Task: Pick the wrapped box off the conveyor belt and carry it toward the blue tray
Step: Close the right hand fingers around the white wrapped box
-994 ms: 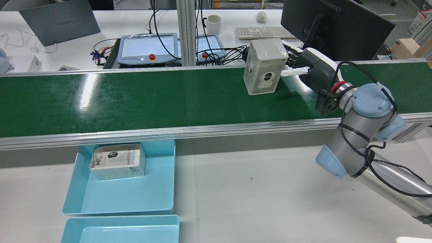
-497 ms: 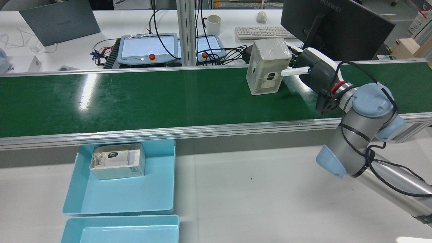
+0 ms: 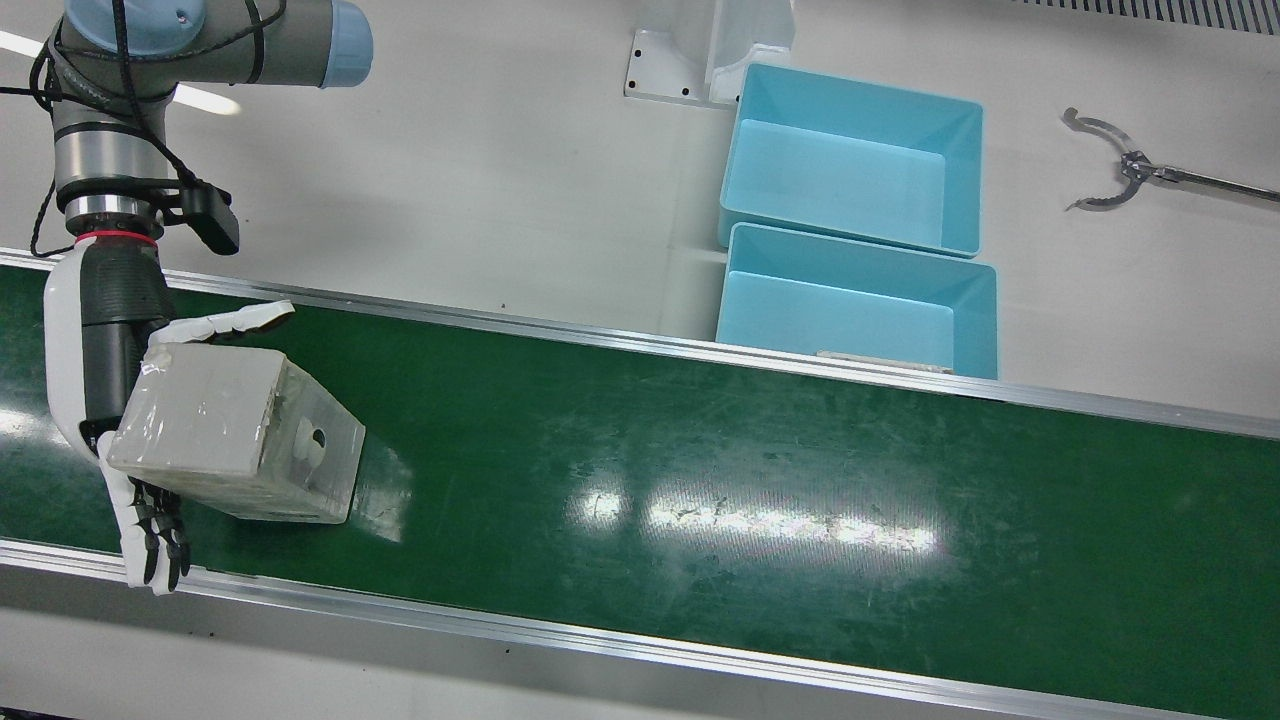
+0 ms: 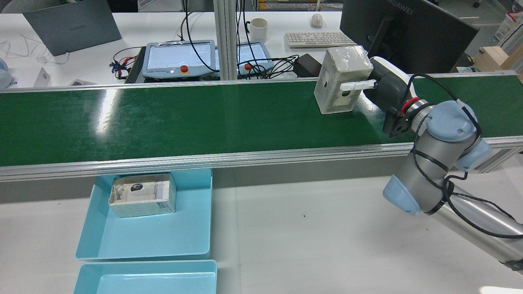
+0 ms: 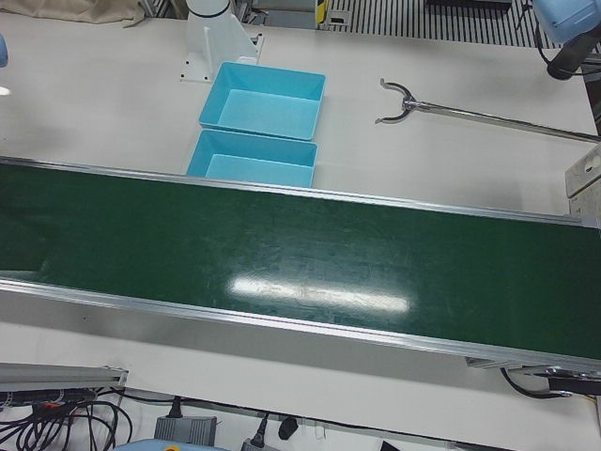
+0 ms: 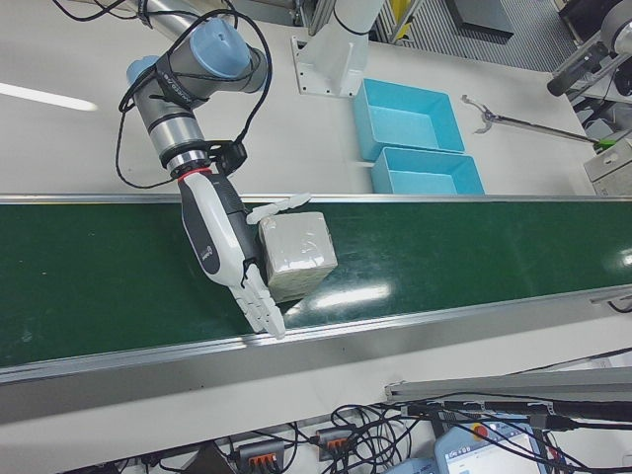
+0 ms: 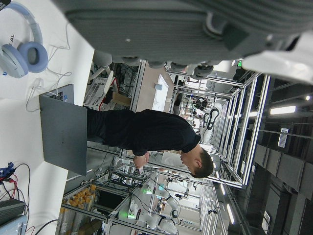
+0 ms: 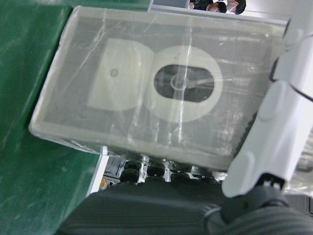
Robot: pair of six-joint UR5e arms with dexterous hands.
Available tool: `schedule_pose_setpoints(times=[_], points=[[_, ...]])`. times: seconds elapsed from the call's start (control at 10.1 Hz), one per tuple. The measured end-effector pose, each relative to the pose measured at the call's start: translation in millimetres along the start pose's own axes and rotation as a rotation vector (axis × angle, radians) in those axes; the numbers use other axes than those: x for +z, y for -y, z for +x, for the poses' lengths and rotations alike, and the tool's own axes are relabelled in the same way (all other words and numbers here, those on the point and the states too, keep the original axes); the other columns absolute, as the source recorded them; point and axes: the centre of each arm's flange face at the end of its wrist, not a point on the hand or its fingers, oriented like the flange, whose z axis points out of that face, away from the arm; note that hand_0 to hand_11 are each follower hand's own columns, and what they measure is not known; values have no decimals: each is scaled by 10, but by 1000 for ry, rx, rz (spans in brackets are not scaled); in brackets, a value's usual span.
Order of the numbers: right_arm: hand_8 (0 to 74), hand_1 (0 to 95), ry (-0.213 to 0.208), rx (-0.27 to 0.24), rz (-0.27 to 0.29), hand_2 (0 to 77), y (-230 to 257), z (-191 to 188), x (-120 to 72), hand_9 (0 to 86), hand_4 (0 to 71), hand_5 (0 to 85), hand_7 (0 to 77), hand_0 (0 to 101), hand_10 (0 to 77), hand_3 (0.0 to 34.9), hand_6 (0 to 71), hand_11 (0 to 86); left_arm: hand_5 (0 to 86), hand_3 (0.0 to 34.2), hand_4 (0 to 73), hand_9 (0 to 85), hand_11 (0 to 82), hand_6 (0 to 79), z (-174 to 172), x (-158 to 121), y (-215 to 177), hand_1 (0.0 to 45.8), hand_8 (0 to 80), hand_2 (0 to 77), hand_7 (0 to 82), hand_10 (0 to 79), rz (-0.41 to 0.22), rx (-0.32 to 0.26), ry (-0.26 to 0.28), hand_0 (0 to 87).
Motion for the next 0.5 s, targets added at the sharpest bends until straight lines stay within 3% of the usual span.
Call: schedule_pose_setpoints(times=[0.1,0.2,0.3,0.4,0.5], points=[[82,71,6,0,2,76,1,-6,0,76,16,11,5,407,55,2,0,93,11,0,0,0,0,0,0,0,0,0,0,5,0,5,0,0,0,0],[109,87,12,0,3,120,2,-11,1,104,44,115,5,412,98,1,0,147,11,0,0,0,0,0,0,0,0,0,0,5,0,0,0,0,0,0],[224,76,21,0,5,158,3,-20,1,273,54,245,147,415,202,3,114,278,11,0,0,0,0,0,0,0,0,0,0,5,0,0,0,0,0,0],[322,76,29,1,8,175,4,-29,1,355,71,371,240,416,256,7,196,344,11,0,0,0,0,0,0,0,0,0,0,11,0,0,0,0,0,0],[322,76,35,1,9,175,3,-35,3,355,71,371,240,416,256,7,196,344,11,0,0,0,0,0,0,0,0,0,0,11,0,0,0,0,0,0]])
